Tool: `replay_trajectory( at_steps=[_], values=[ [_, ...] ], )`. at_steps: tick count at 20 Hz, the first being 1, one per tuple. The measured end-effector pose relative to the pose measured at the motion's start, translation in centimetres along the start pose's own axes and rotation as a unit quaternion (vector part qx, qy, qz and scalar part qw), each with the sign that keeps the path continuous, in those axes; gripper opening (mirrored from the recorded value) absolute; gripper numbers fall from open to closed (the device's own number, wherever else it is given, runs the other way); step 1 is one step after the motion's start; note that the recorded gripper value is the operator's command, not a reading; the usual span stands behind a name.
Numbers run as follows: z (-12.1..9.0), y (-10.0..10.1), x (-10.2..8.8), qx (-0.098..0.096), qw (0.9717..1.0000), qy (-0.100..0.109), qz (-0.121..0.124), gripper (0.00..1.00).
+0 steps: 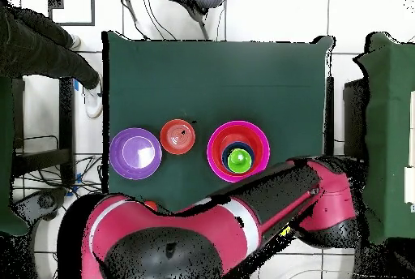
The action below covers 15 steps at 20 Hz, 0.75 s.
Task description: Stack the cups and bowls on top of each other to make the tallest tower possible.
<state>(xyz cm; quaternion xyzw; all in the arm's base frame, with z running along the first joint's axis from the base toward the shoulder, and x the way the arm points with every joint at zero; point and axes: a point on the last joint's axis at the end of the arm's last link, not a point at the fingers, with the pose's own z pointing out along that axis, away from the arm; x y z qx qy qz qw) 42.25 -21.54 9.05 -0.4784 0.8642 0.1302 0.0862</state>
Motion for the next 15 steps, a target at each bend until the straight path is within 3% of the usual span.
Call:
replay_trajectory(
  at_steps=[6, 15],
  values=[
    [1.6, 1.4, 1.0, -0.041, 0.9987, 0.029, -0.005, 1.0],
    [3.3, 2.4, 1.9, -0.063, 0.9971, 0.042, 0.002, 1.0]
  ],
)
